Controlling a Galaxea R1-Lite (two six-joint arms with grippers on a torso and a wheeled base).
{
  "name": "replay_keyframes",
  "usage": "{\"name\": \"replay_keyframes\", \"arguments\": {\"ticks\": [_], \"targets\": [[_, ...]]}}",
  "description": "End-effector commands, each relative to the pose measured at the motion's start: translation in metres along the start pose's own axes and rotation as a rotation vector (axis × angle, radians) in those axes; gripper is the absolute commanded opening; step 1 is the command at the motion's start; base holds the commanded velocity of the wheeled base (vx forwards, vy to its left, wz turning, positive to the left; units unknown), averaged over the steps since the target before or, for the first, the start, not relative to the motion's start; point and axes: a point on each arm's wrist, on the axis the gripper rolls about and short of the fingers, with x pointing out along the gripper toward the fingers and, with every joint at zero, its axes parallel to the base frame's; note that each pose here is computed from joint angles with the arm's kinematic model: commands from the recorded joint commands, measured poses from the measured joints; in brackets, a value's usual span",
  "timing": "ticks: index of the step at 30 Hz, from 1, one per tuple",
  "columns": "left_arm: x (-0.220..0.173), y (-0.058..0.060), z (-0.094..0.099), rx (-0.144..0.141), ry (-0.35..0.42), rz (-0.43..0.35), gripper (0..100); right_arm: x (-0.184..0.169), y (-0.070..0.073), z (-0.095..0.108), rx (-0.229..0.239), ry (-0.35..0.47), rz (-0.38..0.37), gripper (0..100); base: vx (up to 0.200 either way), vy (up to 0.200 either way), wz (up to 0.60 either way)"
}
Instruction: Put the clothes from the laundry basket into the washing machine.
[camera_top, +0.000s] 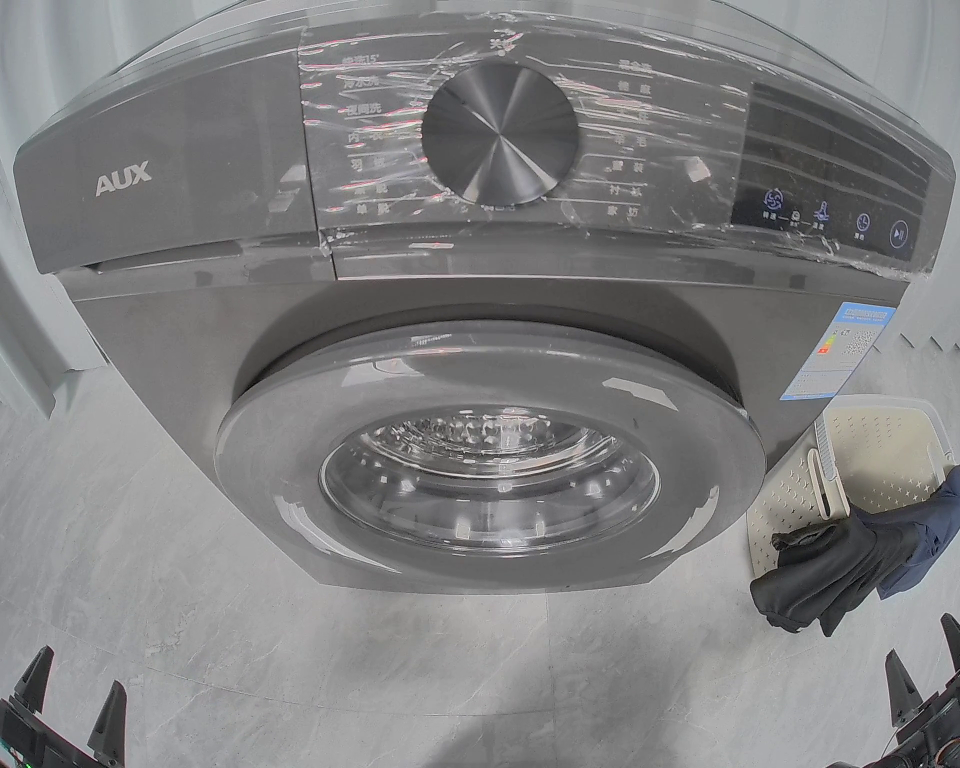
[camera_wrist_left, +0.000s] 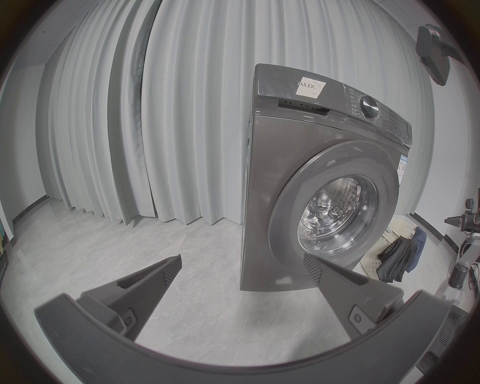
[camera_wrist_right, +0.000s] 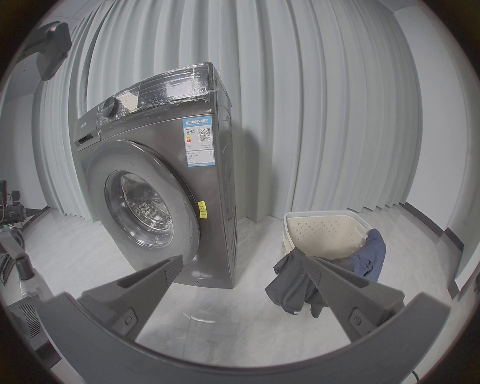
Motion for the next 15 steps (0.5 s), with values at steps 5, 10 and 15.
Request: {"name": "replay_keyframes", "arguments": {"ticks": [5,10,15], "targets": [[0.000,0.000,-0.004,-0.001,0.004,0.000,100,-0.009,0.001,0.034,0.029,-0.146,0.066,100,0.000,0.000,0.00],[0.000,0.000,-0.004,-0.001,0.004,0.002,100,-0.001,0.002,0.037,0.079,-0.030,0.121,100,0.000,0.000,0.00],[0.000,0.000,-0.005,-0.001,0.006,0.000,100,0.028,0.005,0.047,0.047,0.193,0.240,100,0.000,0.000,0.00]]}}
